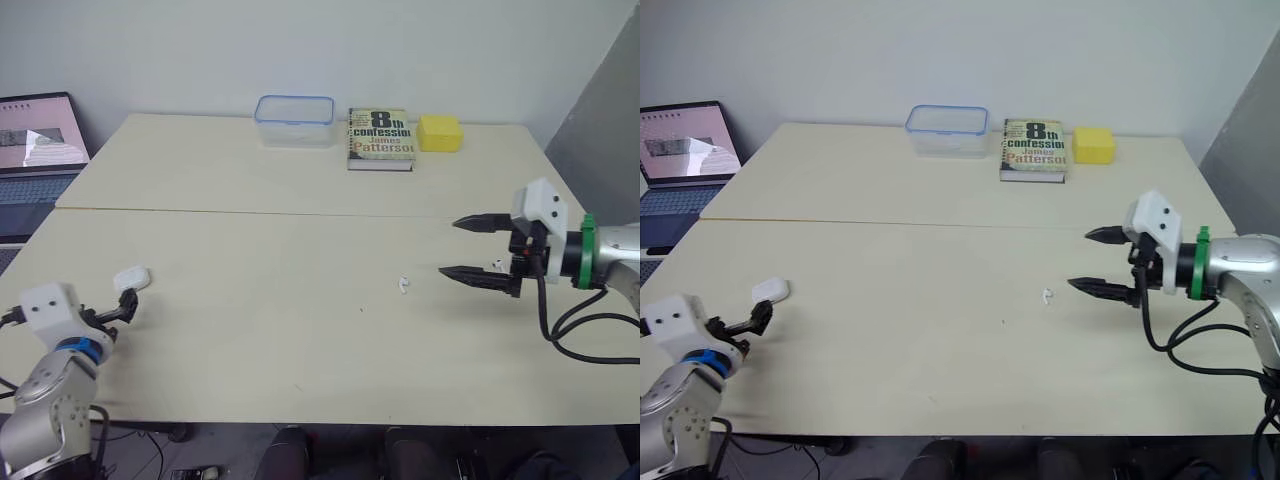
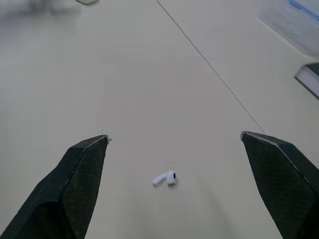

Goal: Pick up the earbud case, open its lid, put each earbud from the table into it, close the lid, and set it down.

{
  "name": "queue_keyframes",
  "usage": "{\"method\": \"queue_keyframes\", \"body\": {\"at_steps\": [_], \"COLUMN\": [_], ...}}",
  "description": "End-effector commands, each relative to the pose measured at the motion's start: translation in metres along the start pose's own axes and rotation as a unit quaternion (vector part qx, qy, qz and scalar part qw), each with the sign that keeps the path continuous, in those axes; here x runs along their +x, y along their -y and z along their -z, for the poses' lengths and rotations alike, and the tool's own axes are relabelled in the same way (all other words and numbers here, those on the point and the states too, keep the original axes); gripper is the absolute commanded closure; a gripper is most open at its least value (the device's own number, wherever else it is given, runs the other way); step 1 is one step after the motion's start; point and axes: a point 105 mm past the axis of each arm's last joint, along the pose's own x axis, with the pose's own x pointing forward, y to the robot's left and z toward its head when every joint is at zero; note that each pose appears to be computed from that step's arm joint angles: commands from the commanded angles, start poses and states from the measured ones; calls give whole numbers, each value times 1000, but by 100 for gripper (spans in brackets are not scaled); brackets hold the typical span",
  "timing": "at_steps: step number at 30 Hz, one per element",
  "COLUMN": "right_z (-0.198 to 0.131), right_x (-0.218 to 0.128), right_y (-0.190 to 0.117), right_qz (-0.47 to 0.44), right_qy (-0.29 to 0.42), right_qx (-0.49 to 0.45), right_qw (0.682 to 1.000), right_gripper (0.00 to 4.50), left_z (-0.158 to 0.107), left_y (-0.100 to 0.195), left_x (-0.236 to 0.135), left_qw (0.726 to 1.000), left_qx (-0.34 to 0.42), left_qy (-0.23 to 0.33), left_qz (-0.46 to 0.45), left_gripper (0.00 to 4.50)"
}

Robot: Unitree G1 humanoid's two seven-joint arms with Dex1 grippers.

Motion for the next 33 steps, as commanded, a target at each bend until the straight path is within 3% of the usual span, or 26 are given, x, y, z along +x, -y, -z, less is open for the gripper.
{"method": "queue_keyframes", "body": {"at_steps": [1, 12, 28, 33], "right_z": [-16, -23, -31, -33], "right_x": [3, 14, 27, 27], "right_y": [-10, -14, -18, -20], "right_qz": [-35, -62, -76, -75], "right_qy": [16, 29, 36, 41], "right_qx": [-22, -26, -43, -50], "right_qw": [999, 997, 995, 995], "right_gripper": [4, 4, 4, 0], "left_z": [-2, -7, -14, -5], "left_y": [12, 22, 10, 4], "left_x": [5, 32, 49, 45], "left_qw": [1000, 1000, 999, 998], "left_qx": [2, -2, 4, 16], "left_qy": [-6, 0, -5, -29], "left_qz": [18, -19, -53, -53], "left_gripper": [0, 0, 0, 123]}}
